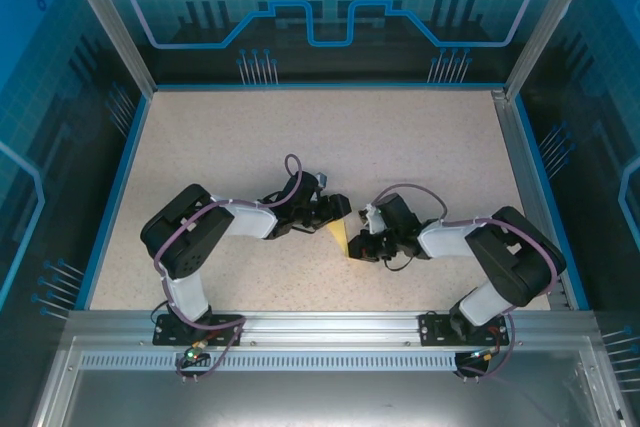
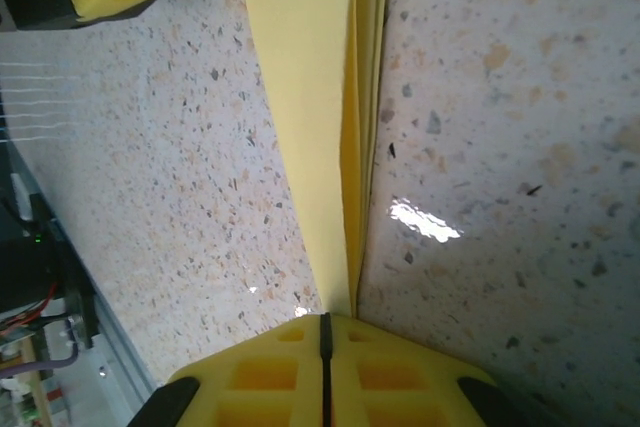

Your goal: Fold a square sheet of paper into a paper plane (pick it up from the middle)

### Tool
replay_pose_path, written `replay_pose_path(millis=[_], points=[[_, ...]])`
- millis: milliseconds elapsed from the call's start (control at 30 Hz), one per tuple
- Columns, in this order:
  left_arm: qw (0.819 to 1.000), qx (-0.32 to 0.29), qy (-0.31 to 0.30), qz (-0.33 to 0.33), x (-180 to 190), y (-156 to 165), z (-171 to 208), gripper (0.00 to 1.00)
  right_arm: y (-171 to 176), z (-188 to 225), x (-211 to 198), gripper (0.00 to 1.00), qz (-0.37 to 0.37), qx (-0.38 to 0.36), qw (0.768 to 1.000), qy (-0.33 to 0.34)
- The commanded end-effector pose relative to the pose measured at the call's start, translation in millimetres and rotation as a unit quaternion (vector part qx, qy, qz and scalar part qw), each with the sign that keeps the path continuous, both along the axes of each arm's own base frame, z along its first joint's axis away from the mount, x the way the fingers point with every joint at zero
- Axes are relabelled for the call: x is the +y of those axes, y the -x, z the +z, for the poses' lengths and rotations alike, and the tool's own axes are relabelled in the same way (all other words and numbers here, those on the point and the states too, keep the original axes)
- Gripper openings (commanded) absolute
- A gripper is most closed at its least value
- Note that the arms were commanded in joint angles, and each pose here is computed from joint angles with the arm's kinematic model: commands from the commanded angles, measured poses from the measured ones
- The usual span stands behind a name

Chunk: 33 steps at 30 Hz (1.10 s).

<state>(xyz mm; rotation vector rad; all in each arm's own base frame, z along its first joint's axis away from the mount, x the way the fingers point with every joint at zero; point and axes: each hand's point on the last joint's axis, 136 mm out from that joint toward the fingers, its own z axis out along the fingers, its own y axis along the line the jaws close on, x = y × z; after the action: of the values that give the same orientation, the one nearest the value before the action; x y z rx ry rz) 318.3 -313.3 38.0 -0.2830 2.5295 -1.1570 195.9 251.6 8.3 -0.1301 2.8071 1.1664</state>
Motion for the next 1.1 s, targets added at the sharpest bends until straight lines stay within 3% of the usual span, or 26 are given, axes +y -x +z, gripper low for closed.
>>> replay_pose_path(millis=[0, 100, 567, 900, 1067], points=[[0.997, 0.058, -0.058, 0.0, 18.4, 19.4, -37.3, 0.61, 52.1, -50.4, -45.1, 0.07, 0.018, 0.089, 0.985, 0.147], [0.997, 0.059, -0.059, 0.001, 19.6, 19.7, -37.4, 0.61, 55.4, -52.4, -49.9, 0.06, 0.018, 0.091, 0.982, 0.163], [0.997, 0.059, -0.055, 0.0, 18.1, 20.2, -36.9, 0.61, 62.8, -22.1, -40.8, 0.07, 0.028, 0.068, 0.992, 0.108], [0.997, 0.062, -0.052, -0.004, 17.7, 22.9, -38.5, 0.61, -1.7, 51.8, -3.0, 0.11, -0.035, -0.058, 0.998, 0.011], [0.997, 0.065, -0.047, -0.005, 15.7, 21.9, -38.2, 0.61, -32.6, 55.1, 12.8, 0.11, -0.085, -0.068, 0.994, -0.019]])
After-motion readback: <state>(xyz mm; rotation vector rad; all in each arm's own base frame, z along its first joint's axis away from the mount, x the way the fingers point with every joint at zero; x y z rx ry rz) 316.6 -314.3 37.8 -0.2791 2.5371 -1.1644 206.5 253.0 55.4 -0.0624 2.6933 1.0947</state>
